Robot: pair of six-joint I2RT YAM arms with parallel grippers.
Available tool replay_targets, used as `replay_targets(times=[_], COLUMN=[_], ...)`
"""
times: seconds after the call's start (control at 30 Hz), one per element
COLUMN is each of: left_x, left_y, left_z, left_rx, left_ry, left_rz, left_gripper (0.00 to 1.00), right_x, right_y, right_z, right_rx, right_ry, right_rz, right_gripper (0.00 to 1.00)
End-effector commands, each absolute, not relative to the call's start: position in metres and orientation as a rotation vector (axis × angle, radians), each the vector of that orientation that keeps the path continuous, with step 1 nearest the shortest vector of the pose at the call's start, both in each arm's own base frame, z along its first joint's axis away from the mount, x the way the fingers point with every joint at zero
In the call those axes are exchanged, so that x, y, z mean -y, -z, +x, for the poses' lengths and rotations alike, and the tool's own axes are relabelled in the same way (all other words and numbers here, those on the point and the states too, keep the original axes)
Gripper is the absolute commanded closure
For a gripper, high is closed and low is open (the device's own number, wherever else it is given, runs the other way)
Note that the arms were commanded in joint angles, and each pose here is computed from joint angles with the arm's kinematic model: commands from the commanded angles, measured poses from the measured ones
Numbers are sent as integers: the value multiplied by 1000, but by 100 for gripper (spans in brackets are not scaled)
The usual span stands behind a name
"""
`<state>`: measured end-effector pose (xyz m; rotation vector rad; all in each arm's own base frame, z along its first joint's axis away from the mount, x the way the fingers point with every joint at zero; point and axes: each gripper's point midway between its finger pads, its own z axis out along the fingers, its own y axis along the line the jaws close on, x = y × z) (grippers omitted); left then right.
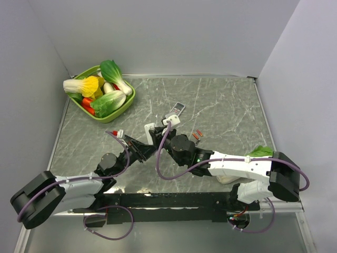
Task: Load the batteries into the remote control
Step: Load the battery cover into the remote control.
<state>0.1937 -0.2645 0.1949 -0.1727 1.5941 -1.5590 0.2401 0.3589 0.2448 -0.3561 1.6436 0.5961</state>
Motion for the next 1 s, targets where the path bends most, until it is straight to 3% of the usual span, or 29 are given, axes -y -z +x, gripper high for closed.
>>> replay_targets(times=[0.0,0.37,0.5,0.63,0.73,0.97], left_x=[262,267,267,267,267,269], left_y=[-241,-240,-238,-239,-240,-246], left_z=[190,187,187,186,186,182], left_rx=[-1403,-1406,-1409,-1409,-1407,-1391], left_ry=[1673,1725,1730,1730,1731,1747], left_rz=[-168,-168,-173,-173,-163,-131], left_gripper=[99,99,99,99,99,99], right_x=[-361,-363,-360,-355,-347,-328], right_y=[-241,-252,-266,-291,-306,-319], right_z=[241,237,236,230,228,217], right_rx=[-1672,-1638,-1620,-1586,-1579,-1639], right_ry=[-567,-595,-597,-623,-653,-954], right_rz=[-384,-421,-435,-461,-489,-596], right_gripper=[61,53,40,16,5,1])
